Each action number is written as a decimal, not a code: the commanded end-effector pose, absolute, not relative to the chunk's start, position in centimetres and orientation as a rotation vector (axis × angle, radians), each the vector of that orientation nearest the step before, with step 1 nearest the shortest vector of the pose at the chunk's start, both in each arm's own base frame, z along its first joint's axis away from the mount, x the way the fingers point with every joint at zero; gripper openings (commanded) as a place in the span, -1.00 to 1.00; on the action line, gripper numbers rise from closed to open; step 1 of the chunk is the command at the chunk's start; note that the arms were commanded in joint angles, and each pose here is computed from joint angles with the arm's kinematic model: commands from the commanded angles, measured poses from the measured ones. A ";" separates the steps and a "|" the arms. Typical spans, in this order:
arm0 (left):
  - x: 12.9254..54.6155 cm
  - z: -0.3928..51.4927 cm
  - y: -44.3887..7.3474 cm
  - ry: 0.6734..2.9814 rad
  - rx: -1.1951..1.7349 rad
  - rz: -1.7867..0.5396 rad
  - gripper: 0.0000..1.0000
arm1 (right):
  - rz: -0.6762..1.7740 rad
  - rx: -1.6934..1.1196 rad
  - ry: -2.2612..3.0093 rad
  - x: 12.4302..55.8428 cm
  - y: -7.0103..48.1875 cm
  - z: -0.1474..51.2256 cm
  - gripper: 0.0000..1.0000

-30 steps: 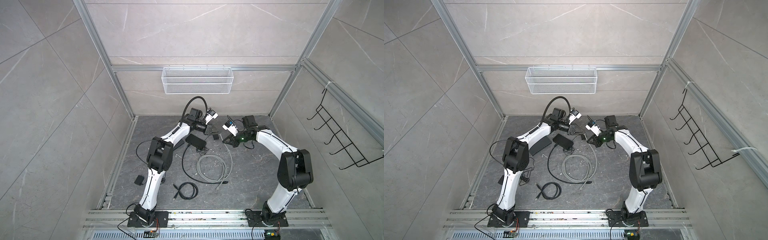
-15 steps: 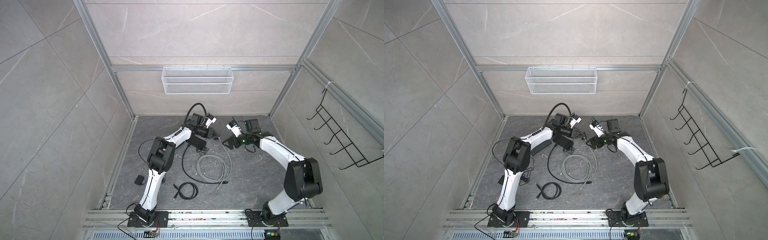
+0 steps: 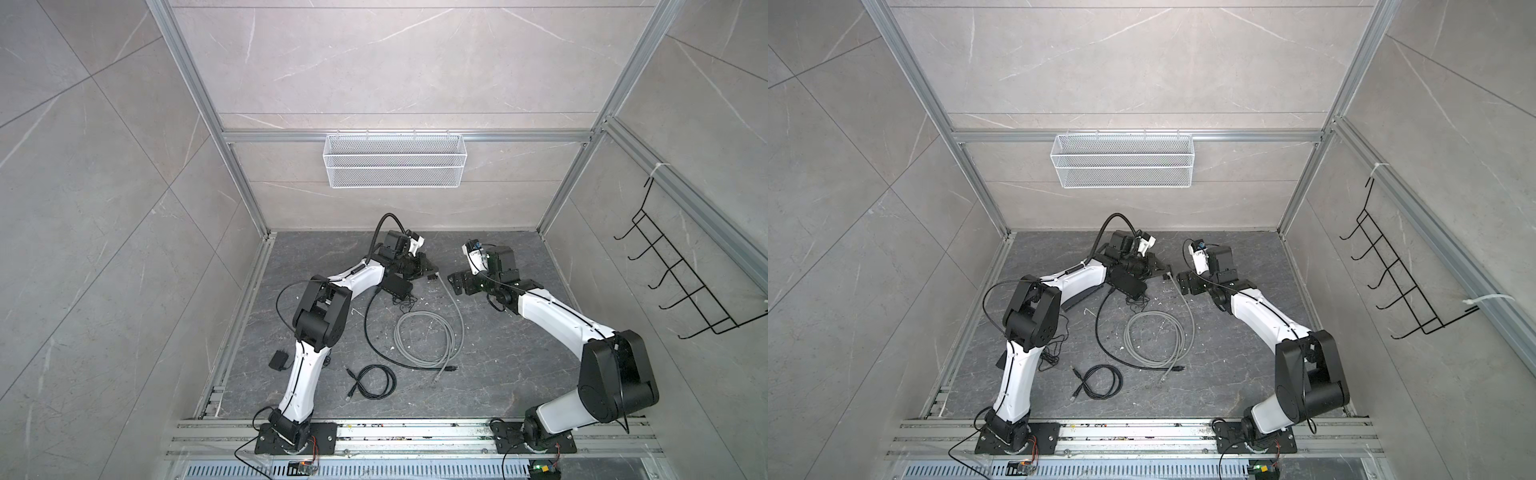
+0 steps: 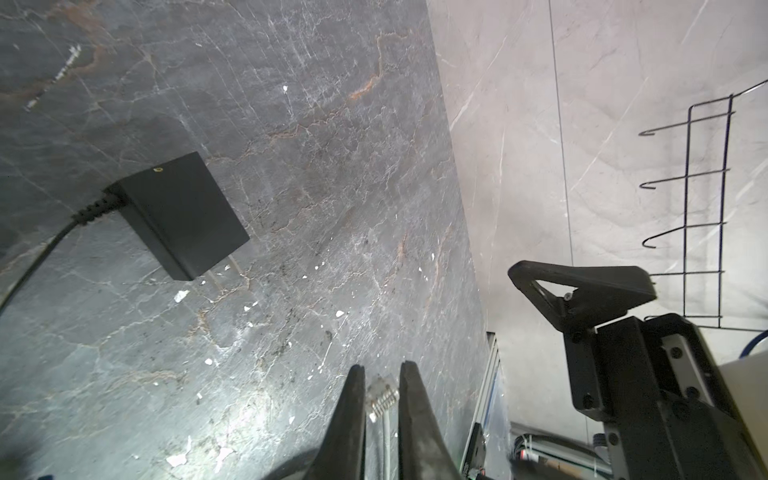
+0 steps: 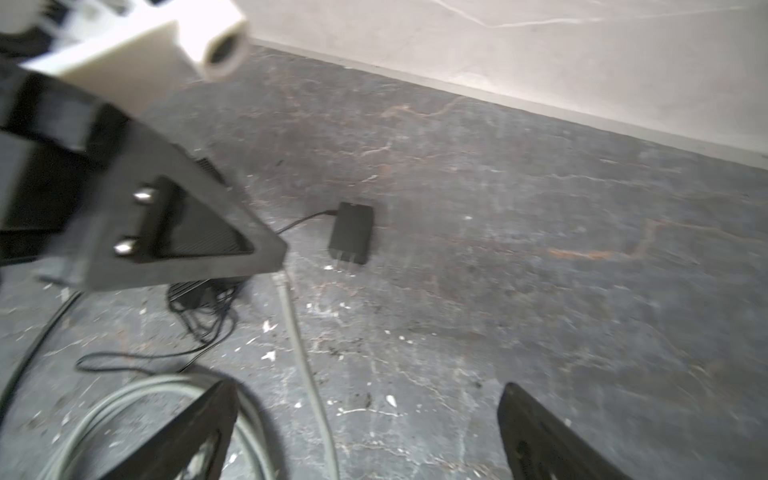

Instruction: Insert the plug into the switch port

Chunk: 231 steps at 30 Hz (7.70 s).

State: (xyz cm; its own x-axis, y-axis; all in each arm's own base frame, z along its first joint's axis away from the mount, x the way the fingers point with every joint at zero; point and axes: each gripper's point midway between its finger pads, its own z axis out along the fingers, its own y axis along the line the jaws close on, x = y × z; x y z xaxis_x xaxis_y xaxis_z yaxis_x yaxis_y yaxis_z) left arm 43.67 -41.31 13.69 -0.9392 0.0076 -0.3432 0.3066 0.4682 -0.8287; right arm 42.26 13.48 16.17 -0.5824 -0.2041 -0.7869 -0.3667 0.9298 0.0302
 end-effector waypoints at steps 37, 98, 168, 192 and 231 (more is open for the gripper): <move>41.8 17.6 -40.8 2.584 -0.036 -1.269 -1.00 | 0.362 -0.785 2.295 41.7 20.3 11.7 0.16; 39.9 19.1 -41.2 2.624 -0.216 -1.571 -0.99 | 0.191 -0.876 1.555 41.4 20.9 14.9 -0.19; 46.9 16.1 -24.2 2.600 0.007 -0.597 -0.45 | 0.214 -1.080 1.695 40.1 21.7 11.7 -0.73; 39.8 19.0 -36.1 2.397 0.069 -1.799 -0.39 | 0.365 -1.115 1.694 38.8 22.3 13.3 -0.93; 36.9 15.4 -39.2 2.613 0.121 -1.669 -0.40 | 0.363 -1.142 1.690 38.7 23.3 12.8 -0.92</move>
